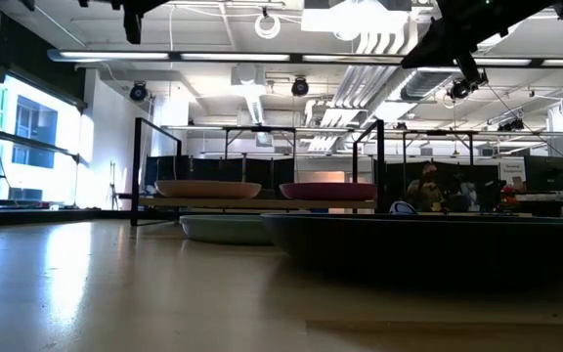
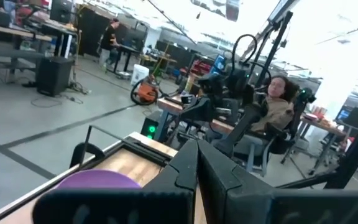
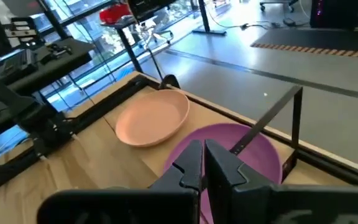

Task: Place and stack plates onto a shelf
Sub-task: Adjust the purple plate

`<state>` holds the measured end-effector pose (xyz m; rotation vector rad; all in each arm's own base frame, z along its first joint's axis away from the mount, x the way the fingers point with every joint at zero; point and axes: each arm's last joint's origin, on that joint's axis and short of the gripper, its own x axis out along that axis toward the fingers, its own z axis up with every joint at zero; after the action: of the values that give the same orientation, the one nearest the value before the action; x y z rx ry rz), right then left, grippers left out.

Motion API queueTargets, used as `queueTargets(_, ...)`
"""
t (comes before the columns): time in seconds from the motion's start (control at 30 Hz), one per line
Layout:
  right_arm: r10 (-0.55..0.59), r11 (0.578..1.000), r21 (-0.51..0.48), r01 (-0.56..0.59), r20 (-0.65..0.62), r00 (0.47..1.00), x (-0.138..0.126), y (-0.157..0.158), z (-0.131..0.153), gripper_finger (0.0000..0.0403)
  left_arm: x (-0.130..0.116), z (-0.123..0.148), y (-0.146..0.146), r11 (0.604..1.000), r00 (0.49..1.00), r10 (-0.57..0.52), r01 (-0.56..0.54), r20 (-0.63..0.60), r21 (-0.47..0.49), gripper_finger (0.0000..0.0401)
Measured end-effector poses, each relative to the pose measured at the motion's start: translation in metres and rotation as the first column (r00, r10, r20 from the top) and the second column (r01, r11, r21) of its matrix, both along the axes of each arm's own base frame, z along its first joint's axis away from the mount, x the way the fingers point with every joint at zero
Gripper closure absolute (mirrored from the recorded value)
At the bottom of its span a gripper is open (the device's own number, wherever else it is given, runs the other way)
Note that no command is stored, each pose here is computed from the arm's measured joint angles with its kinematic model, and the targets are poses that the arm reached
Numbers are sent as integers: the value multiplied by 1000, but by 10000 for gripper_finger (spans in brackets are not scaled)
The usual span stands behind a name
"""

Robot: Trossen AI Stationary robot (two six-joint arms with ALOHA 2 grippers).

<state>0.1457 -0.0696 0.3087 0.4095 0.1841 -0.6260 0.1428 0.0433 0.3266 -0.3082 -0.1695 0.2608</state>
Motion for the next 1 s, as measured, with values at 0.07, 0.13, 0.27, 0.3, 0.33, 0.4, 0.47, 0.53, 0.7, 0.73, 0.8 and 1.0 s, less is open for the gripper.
queueTargets(0.07, -92, 994, 53, 93, -22, 996, -4, -4, -5, 403, -2, 2, -1, 1000, 1000, -5, 5, 16, 5, 401)
queueTargets(0.13, -203, 969, 130, 211, -69, 977, -7, -12, -13, 403, -2, 3, -2, 1000, 1000, -8, 8, 24, 4, 401)
queueTargets(0.27, -275, 910, 267, 316, -180, 944, -10, -39, -34, 403, -2, 3, -2, 1000, 1000, 0, 1, 29, -19, 401)
queueTargets(0.3, -257, 904, 303, 302, -182, 949, -9, -47, -40, 403, -2, 3, -2, 1000, 1000, 3, -2, 30, -24, 401)
queueTargets(0.33, -234, 896, 340, 286, -186, 954, -8, -56, -48, 403, -2, 3, -2, 1000, 1000, 6, -5, 31, -27, 401)
queueTargets(0.4, -197, 867, 424, 262, -191, 962, -7, -73, -67, 403, -2, 2, -2, 1000, 999, 10, -9, 31, -29, 401)
queueTargets(0.47, -183, 823, 507, 257, -191, 964, -7, -89, -89, 403, -2, 3, -2, 1000, 999, 10, -9, 31, -29, 401)
queueTargets(0.53, -170, 767, 596, 239, -171, 970, -10, -99, -113, 403, -2, 3, -1, 999, 999, 15, -14, 31, -29, 401)
queueTargets(0.7, -167, 683, 721, 118, -3, 986, -11, -106, -152, 403, -3, 2, -1, 999, 999, 39, -38, 33, -35, 401)
queueTargets(0.73, -175, 679, 726, 105, 21, 984, -9, -106, -155, 403, -3, 3, -1, 999, 999, 40, -38, 33, -36, 401)
queueTargets(0.8, -189, 691, 718, 90, 59, 980, -5, -105, -158, 403, -3, 3, -1, 999, 999, 40, -38, 33, -36, 401)
queueTargets(1.0, -214, 704, 703, 102, 73, 974, 9, -106, -166, 403, -3, 3, -1, 998, 999, 38, -36, 38, -52, 401)
